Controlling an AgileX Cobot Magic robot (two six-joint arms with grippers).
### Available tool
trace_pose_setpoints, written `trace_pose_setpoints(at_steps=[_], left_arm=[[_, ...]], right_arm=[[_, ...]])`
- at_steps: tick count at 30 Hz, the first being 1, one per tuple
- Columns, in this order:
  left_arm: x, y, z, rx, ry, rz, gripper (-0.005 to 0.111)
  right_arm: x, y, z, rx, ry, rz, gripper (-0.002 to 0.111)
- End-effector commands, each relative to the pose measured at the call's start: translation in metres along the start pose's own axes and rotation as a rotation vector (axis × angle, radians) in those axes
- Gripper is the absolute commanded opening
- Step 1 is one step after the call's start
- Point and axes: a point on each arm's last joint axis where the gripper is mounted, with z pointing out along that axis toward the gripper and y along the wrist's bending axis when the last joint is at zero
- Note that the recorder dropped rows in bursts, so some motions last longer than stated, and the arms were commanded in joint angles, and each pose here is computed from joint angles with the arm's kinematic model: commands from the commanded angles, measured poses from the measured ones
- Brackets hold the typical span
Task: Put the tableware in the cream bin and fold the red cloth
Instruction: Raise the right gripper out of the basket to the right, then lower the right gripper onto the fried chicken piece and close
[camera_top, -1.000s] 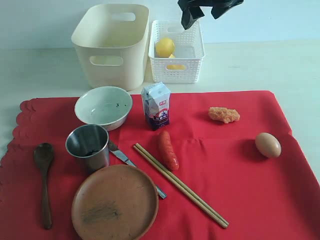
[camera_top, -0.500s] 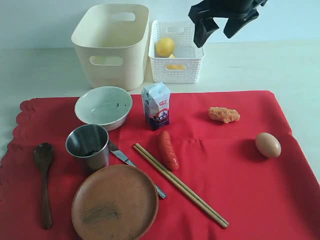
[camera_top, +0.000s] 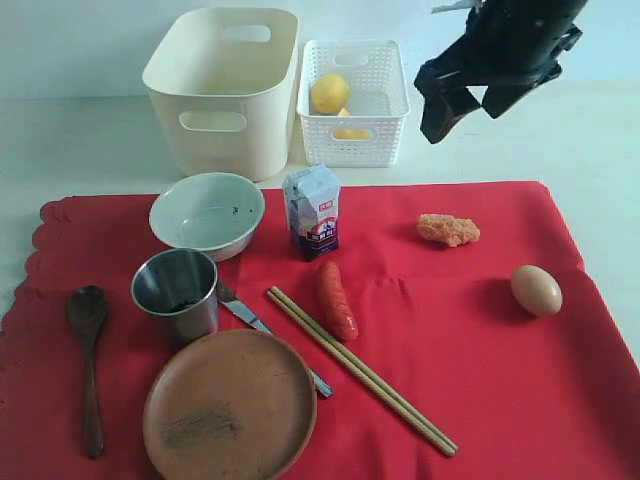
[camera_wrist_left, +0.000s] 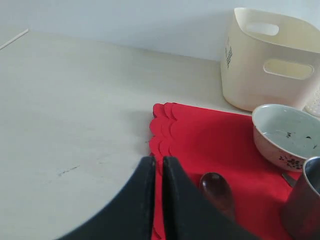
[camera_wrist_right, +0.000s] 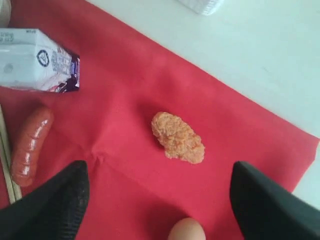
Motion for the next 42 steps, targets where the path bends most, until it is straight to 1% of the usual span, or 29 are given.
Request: trace_pose_setpoints(at_steps=[1,6,11,17,21,29,31,38,42], left_arm=[[0.0,0.0,0.0,-0.001,-0.008,0.001,0.008],[0.0,0.0,0.0,-0.001,-0.008,0.001,0.008],[0.0,0.0,0.0,-0.001,-0.008,0.001,0.008],[0.0,0.0,0.0,-0.001,-0.008,0.001,0.008],[0.0,0.0,0.0,-0.001,-0.008,0.001,0.008],[0.0,0.0,0.0,-0.001,-0.008,0.001,0.008],[0.0,0.0,0.0,-0.001,-0.008,0.001,0.008],[0.0,0.0,0.0,-0.001,-0.008,0.001,0.008],[0.0,0.0,0.0,-0.001,-0.008,0.001,0.008]], right_arm=[[0.016,0.002,-0.005,0.025,-0.041,-0.092,0.073],[0.034,0.004,0.01,0.036,-0.04,-0.253,0.072],[0.041,0.002,0.031,0.046,-0.038,-0.378,0.072],[0.042,-0.003,0.051,0.061,0.02,-0.426,0.072],[0.041,-0.005,0.059,0.062,0.027,-0.451,0.072],[0.041,-0.006,0.07,0.056,0.041,-0.453,0.072],[0.041,-0.006,0.071,0.054,0.045,-0.475,0.072],[0.042,-0.007,0.075,0.049,0.055,-0.466,0.073],[0.041,-0.007,0.082,0.023,0.101,-0.463,0.073]])
